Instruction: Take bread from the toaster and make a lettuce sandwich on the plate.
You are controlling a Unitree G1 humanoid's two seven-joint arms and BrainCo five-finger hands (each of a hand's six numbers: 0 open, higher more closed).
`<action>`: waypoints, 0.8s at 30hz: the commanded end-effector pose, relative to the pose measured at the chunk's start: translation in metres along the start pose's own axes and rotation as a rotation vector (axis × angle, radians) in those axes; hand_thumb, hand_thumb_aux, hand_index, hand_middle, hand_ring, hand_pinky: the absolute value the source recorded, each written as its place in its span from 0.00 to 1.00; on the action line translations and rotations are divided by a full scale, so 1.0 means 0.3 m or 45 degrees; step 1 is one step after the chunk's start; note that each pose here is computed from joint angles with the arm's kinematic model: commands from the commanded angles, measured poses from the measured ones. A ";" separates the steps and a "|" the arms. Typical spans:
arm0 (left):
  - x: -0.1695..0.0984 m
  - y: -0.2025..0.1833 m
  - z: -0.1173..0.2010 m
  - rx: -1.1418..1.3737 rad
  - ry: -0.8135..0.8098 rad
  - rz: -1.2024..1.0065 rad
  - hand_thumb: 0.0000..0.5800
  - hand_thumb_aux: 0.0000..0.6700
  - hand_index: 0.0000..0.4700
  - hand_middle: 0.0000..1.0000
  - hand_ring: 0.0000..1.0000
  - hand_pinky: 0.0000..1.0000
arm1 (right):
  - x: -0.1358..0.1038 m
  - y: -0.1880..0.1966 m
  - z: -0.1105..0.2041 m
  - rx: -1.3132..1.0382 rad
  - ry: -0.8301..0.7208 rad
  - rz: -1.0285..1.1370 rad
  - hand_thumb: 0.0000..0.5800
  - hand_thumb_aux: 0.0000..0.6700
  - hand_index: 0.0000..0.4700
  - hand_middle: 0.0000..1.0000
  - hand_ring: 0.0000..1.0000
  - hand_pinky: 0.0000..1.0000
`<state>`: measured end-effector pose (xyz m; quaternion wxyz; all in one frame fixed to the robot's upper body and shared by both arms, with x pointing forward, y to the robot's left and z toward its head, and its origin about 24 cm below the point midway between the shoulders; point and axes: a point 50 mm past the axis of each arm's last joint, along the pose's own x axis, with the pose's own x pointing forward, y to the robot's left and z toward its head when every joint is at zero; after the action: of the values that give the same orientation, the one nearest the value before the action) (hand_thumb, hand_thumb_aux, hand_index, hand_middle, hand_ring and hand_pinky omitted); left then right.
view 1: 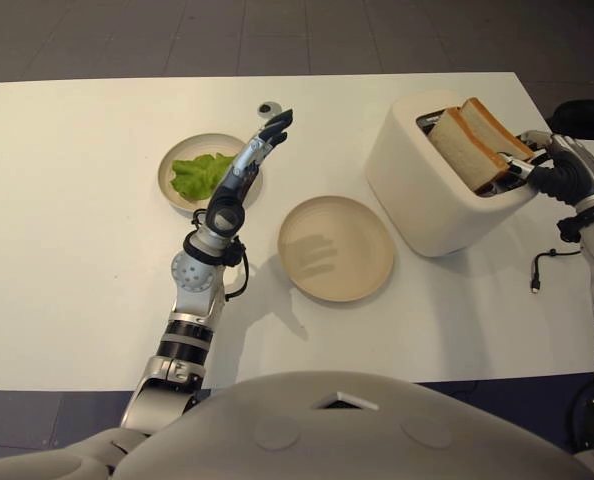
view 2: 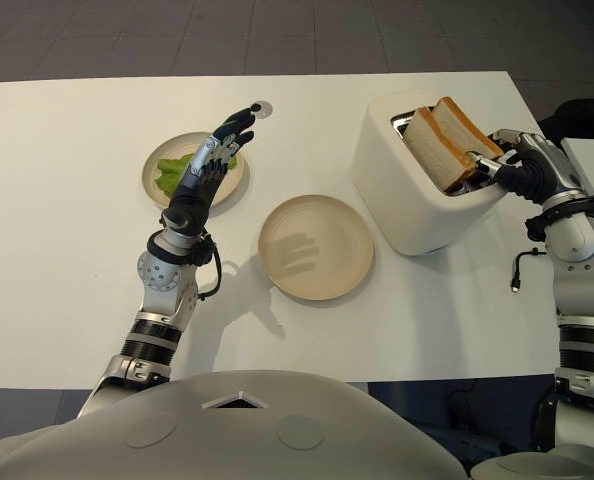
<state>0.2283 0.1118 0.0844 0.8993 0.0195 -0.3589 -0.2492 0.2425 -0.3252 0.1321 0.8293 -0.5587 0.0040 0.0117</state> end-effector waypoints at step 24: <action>-0.018 0.134 -0.105 0.582 0.316 -0.009 0.00 0.00 0.00 0.00 0.00 0.00 | -0.016 -0.113 0.060 0.076 -0.191 -0.236 0.00 0.00 0.00 0.00 0.00 0.00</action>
<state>0.2632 0.1459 0.0683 0.9088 0.2493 -0.2967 -0.1549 0.2445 -0.3143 0.1645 0.8429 -0.5232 -0.1210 -0.0334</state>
